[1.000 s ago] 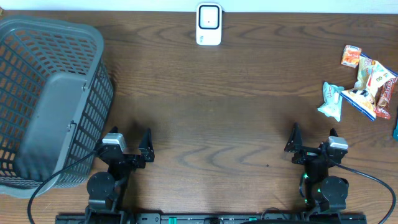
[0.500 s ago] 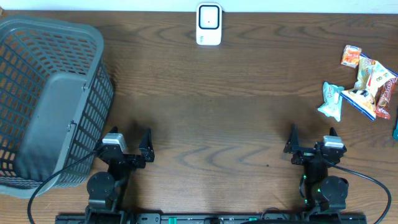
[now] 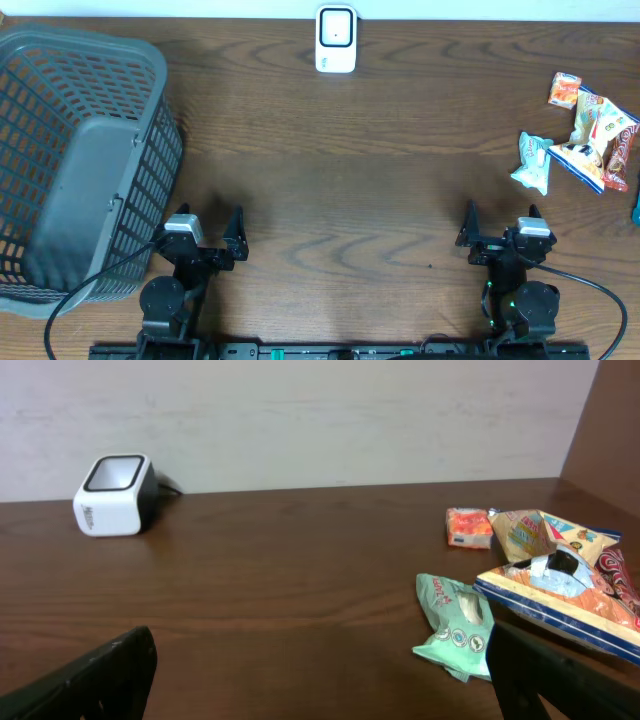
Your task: Scan the item barcode
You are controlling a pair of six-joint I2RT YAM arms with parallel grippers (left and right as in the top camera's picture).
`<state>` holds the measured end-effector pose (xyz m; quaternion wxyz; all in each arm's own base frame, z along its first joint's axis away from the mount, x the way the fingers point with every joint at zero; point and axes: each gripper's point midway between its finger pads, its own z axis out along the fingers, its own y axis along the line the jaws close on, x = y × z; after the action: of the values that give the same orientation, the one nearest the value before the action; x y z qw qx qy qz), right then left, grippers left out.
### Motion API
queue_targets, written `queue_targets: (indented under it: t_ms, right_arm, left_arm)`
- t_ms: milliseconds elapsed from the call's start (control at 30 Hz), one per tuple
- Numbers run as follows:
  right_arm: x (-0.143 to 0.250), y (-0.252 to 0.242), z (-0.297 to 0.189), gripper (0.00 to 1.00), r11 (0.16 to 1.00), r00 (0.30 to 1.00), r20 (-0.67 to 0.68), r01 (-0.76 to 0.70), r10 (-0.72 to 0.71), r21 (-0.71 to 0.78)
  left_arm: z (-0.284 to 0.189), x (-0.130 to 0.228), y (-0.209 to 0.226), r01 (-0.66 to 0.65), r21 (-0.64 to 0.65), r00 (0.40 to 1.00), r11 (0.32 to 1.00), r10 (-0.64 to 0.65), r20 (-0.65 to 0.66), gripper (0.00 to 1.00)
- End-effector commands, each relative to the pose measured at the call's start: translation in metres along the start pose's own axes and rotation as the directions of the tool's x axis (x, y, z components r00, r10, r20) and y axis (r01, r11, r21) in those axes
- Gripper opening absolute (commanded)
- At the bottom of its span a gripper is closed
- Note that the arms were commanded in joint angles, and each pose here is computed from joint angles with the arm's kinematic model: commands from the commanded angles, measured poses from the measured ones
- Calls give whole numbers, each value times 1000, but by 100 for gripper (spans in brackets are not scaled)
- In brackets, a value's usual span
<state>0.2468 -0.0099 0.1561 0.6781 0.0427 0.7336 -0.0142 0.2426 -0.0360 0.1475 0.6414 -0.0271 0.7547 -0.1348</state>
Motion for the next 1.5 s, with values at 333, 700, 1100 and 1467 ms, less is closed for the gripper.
queue_targets:
  t_ms: [333, 700, 1100, 1467]
  right_arm:
    - [3, 2, 0, 99, 1000, 1000, -9, 13, -13, -9]
    - [3, 2, 0, 99, 1000, 1000, -9, 13, -13, -9]
    - [3, 2, 0, 99, 1000, 1000, -9, 13, -13, -9]
    - [3, 2, 0, 99, 1000, 1000, -9, 13, -13, -9]
  left_arm:
    - [2, 14, 7, -5, -24, 1000, 1000, 4, -28, 98]
    - [-4, 2, 41, -156, -198, 987, 968, 159, -1, 98]
    - [-4, 3, 38, -158, -178, 987, 971, 160, -2, 98]
    - [-4, 2, 38, -157, -178, 987, 971, 160, 2, 98]
